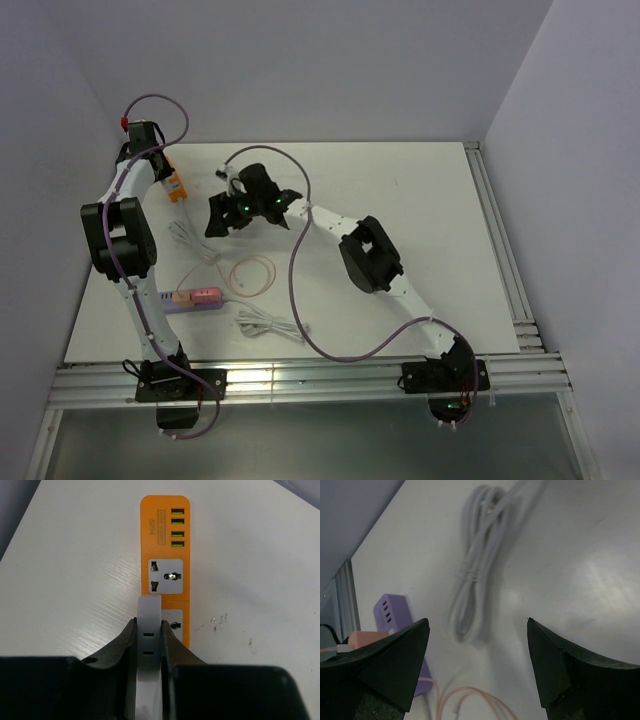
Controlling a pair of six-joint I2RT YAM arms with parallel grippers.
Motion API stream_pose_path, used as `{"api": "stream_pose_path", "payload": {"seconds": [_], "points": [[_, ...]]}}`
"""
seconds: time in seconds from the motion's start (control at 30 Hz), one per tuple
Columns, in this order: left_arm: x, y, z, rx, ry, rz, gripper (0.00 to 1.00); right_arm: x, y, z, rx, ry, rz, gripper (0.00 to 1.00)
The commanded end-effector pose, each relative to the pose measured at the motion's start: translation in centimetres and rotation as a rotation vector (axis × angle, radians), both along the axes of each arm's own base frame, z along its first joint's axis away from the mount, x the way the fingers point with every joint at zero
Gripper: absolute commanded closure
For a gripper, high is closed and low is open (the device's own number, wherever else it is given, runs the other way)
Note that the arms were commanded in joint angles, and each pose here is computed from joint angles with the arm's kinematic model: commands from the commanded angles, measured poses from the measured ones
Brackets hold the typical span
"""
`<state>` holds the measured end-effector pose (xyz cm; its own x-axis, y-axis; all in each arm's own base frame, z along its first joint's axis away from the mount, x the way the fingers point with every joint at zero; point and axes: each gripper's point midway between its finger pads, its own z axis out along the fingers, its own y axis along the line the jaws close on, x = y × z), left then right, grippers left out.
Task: Insert the plug
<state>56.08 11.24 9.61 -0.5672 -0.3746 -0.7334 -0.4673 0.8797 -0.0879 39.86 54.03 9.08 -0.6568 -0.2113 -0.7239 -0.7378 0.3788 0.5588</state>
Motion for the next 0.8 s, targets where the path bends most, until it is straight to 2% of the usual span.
{"api": "stream_pose_path", "payload": {"seconds": [0.0, 0.17, 0.33, 0.77], "points": [[-4.9, -2.3, -7.7, -0.108, 0.279, -0.039, 1.00, -0.2, 1.9, 3.0, 0.028, -0.058, -0.017, 0.15], [-5.0, -2.6, -8.7, -0.121, 0.300, -0.043, 1.00, -1.0, 3.0, 1.6, 0.017, -0.053, -0.030, 0.19], [-5.0, -2.8, -8.4, -0.117, 0.294, -0.046, 1.00, -1.9, 4.2, -1.0, -0.087, -0.154, -0.030, 0.21], [-4.9, -3.3, -8.0, -0.119, 0.289, -0.051, 1.00, -6.0, 6.6, -1.6, -0.078, -0.184, 0.092, 0.32]]}}
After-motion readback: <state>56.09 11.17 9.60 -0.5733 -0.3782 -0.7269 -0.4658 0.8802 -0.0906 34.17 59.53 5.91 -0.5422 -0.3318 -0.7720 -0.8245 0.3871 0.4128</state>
